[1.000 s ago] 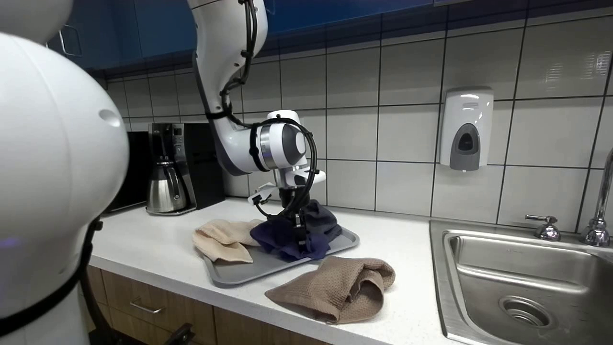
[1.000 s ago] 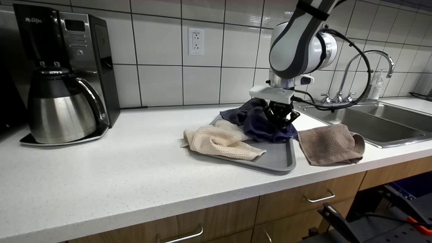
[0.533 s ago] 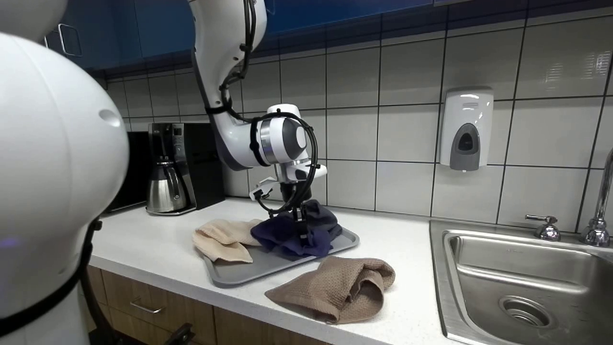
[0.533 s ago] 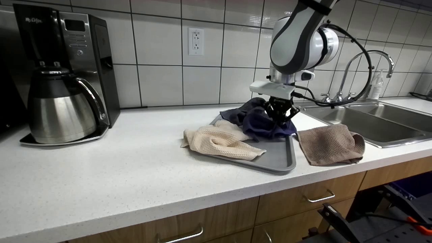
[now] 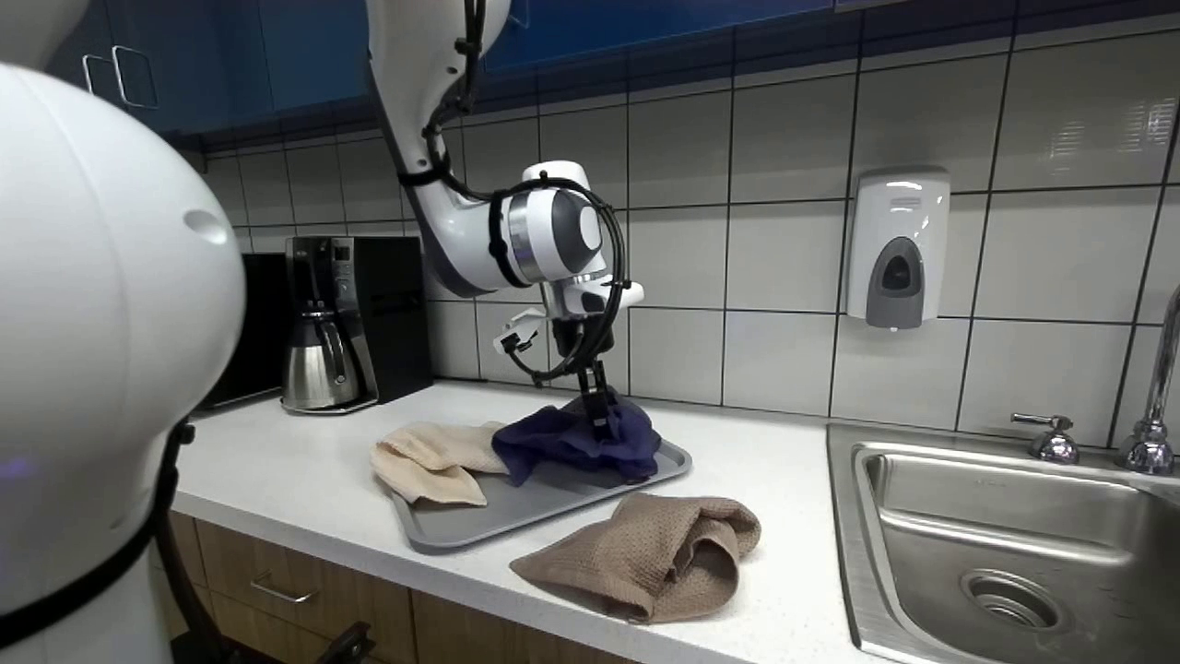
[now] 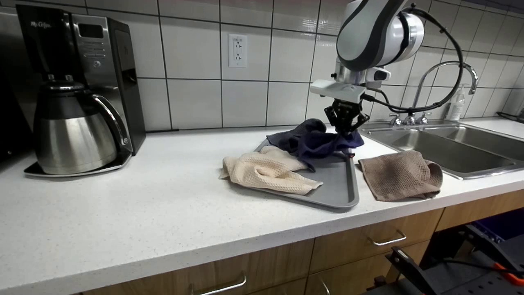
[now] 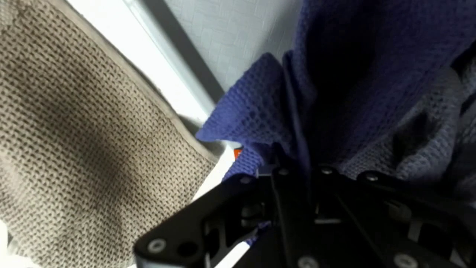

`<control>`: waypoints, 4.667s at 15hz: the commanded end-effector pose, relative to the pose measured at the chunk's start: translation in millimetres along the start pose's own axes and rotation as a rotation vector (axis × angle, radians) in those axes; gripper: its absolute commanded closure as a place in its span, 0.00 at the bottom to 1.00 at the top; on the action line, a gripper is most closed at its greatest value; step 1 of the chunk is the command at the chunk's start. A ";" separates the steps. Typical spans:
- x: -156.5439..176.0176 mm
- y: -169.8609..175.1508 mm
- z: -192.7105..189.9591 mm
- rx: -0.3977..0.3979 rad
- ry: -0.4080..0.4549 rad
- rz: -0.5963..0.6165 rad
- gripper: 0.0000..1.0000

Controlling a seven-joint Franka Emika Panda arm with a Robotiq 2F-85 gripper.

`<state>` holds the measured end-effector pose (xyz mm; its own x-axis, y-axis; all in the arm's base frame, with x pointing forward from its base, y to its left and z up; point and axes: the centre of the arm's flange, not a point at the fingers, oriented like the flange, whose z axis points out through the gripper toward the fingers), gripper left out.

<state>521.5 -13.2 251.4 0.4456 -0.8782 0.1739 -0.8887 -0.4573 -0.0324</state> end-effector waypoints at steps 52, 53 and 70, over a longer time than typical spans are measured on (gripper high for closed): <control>201.7 129.2 -21.7 -0.058 0.067 0.302 0.98; 201.4 128.4 -18.4 -0.062 0.065 0.302 0.98; 182.8 91.4 36.9 -0.117 0.033 0.232 0.98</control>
<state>519.2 -217.4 249.8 0.2107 -0.9526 0.2193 -0.9775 -0.2079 0.0360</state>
